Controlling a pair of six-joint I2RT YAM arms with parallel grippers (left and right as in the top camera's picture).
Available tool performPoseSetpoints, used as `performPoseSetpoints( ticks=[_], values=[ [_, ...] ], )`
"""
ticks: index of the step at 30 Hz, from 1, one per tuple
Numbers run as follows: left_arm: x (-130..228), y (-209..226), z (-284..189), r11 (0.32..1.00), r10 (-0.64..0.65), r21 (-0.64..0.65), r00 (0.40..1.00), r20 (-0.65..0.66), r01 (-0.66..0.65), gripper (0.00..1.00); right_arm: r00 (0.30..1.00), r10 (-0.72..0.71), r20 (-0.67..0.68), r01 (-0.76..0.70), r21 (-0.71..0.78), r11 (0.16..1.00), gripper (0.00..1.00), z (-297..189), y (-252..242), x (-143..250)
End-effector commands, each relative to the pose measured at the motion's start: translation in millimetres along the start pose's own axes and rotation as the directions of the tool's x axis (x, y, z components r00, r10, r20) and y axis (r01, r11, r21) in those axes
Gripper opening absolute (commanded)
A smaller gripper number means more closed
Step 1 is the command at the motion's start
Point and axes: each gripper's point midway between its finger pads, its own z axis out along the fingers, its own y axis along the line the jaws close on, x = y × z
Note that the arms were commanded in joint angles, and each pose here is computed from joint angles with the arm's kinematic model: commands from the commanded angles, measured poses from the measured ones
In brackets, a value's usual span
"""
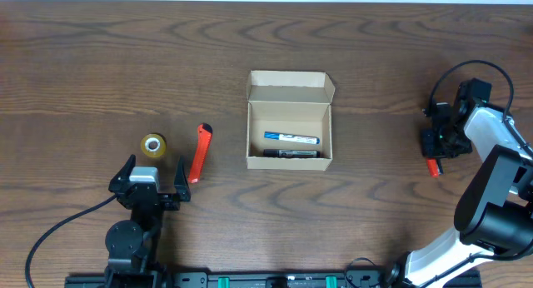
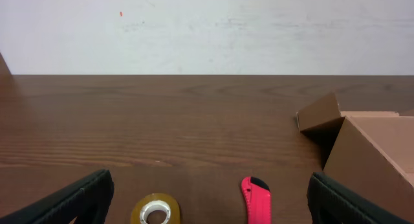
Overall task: Pack container
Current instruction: 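Move right gripper to the red utility knife and grasp it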
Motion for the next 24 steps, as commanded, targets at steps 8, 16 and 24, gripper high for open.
performPoseSetpoints(
  ticks=[8, 16, 24],
  values=[
    [17.9, -5.4, 1.3, 0.999, -0.007, 0.032, 0.999, -0.05, 0.008, 0.95, 1.0, 0.008, 0.019, -0.007, -0.039, 0.999, 0.01, 0.4, 3.6, -4.6],
    [17.9, -5.4, 1.3, 0.999, -0.007, 0.032, 0.999, -0.05, 0.008, 0.95, 0.999, 0.033, 0.021, -0.033, -0.04, 0.999, 0.01, -1.8, 5.3, -5.5],
    [17.9, -5.4, 1.3, 0.999, -0.007, 0.032, 0.999, -0.05, 0.008, 0.95, 0.989, -0.023, 0.144, 0.028, -0.031, 0.999, 0.01, -54.0, 17.4, -38.8]
  ],
)
